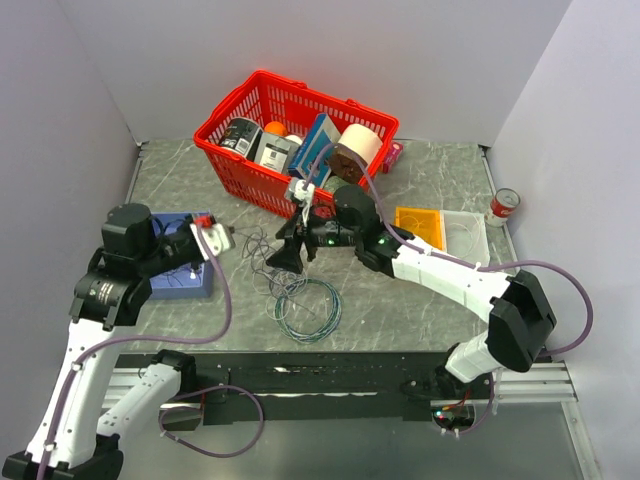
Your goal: Untangle the cables
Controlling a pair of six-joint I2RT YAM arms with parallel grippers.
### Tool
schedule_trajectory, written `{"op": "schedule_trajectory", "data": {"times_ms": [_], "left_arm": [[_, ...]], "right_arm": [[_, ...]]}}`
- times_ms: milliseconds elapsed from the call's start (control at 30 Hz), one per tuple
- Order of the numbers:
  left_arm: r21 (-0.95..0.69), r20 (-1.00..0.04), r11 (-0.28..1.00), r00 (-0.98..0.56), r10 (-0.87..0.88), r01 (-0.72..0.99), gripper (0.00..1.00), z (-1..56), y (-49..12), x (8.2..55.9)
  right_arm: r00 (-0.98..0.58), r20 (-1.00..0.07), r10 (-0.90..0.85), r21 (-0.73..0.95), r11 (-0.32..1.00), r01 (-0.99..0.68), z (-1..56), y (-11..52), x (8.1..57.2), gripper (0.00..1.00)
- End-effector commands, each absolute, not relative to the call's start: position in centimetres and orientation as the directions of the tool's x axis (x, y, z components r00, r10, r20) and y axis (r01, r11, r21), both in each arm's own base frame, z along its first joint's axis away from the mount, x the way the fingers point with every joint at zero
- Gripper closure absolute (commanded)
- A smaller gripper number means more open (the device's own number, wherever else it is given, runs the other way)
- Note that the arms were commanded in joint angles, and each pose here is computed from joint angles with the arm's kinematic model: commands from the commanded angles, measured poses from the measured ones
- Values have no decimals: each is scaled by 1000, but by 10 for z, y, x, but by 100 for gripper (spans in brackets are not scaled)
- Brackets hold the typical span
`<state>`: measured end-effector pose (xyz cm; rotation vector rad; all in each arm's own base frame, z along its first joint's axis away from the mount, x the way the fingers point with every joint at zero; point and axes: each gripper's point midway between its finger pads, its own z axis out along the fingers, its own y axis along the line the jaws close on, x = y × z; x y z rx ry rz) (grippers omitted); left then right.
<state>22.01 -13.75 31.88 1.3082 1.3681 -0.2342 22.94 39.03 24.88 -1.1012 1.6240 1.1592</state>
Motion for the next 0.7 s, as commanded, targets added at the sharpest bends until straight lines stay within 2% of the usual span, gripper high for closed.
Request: {"op": "schedule_trajectory", "data": {"times_ms": [0,133,233,367,400,500,600,667], "left_arm": [[414,-905,521,279,321,746,99,384,-150,222],[417,-909,548,312,278,726,99,405,-151,221],[431,-902,613,340,268,662,99,424,-142,229],[486,-860,699,432,273,526,99,460,-126,237],[517,-835,706,465,293,484,99,468,-122,238],[570,-798,689,503,332,449,99,474,-120,237],[574,-789,695,518,329,433,99,480,-119,238],[580,-774,706,544,324,405,99,491,-117,238]], "right_arm": [[-168,-985,-45,162,110,-981,311,402,224,13],[-169,-985,-32,165,104,-981,313,408,228,11],[-187,-982,-40,183,89,-979,310,410,227,11],[-186,-979,-88,165,204,-965,298,397,245,9],[-194,-976,-100,161,274,-948,295,392,259,9],[-244,-960,-134,182,361,-915,277,373,281,8],[-171,-975,-141,108,370,-923,276,365,279,0],[-135,-983,-121,88,334,-938,281,369,272,0]]}}
